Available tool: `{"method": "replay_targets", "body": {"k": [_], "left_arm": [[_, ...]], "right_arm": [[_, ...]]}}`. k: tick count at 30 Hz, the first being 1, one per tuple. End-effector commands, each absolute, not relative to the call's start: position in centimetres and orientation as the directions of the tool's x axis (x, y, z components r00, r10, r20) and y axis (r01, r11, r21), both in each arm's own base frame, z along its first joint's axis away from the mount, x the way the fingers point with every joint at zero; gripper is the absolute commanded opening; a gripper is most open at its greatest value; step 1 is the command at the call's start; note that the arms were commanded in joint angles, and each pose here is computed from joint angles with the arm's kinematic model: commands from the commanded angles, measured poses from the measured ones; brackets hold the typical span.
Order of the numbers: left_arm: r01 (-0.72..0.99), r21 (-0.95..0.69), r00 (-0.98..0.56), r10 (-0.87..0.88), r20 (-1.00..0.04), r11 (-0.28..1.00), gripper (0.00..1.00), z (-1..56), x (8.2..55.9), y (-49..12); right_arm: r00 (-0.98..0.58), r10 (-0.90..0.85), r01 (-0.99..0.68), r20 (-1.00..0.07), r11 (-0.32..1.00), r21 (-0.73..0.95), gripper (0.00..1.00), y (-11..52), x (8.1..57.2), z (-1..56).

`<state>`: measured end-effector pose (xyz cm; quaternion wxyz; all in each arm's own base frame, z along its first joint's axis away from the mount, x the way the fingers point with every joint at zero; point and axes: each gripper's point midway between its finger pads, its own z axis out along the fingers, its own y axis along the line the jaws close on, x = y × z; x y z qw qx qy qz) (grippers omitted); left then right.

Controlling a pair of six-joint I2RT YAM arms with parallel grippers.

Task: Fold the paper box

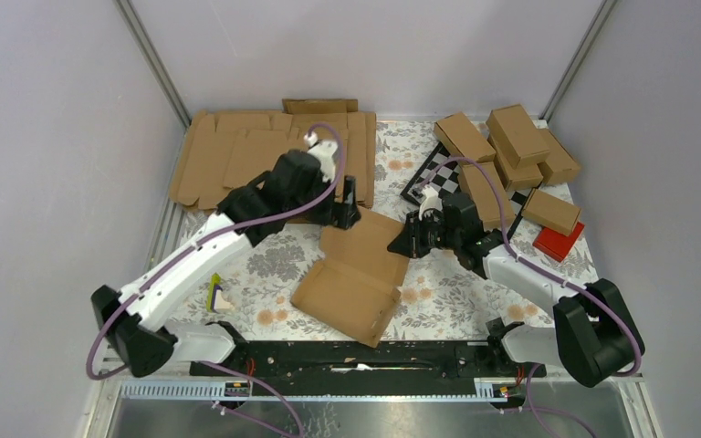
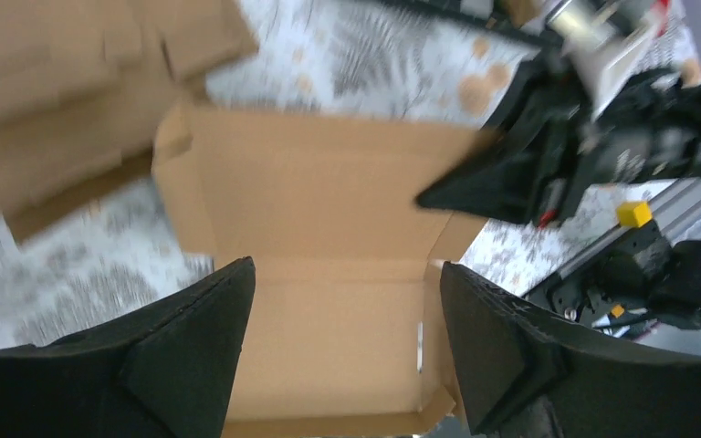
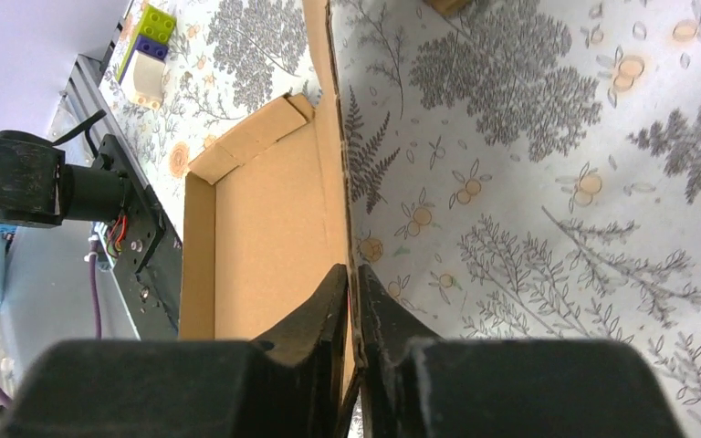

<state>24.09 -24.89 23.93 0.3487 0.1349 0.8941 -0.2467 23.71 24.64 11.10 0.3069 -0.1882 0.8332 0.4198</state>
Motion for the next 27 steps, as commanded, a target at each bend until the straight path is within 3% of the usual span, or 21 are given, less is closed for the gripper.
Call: {"method": "replay_targets", "body": {"k": [1, 5, 10, 15, 21, 27], "left_arm": [[0.572, -0.208, -0.536, 0.17, -0.827, 0.793, 0.79, 29.4, 28.1, -27.2], [0.681, -0.123, -0.433, 0.261, -0.863, 0.722, 0.78, 30.8, 30.6, -29.1], [0.881, -0.092, -0.319, 0.438, -0.841, 0.464, 0.78, 28.7, 30.1, -32.0], [0.952, -0.164, -0.279, 0.512, -0.813, 0.26, 0.77, 26.2, 29.9, -32.4], [0.943, -0.254, -0.331, 0.554, -0.764, 0.214, 0.74, 24.6, 28.9, -32.1], [0.901, -0.298, -0.432, 0.583, -0.688, 0.316, 0.74, 21.4, 29.1, -31.7]], "right_arm": [[-0.645, -0.084, -0.666, -0.76, 0.549, 0.504, 0.12, 25.5, 25.4, 13.7], [-0.622, -0.114, -0.71, -0.775, 0.499, 0.496, 0.09, 26.5, 25.9, 14.8], [-0.602, -0.176, -0.771, -0.779, 0.381, 0.51, 0.1, 27.7, 25.0, 15.7], [-0.592, -0.193, -0.787, -0.782, 0.345, 0.511, 0.15, 27.8, 24.4, 15.6], [-0.591, -0.185, -0.785, -0.785, 0.357, 0.506, 0.14, 27.7, 24.5, 15.8], [-0.586, -0.167, -0.782, -0.793, 0.374, 0.499, 0.14, 27.8, 25.2, 16.0]]}}
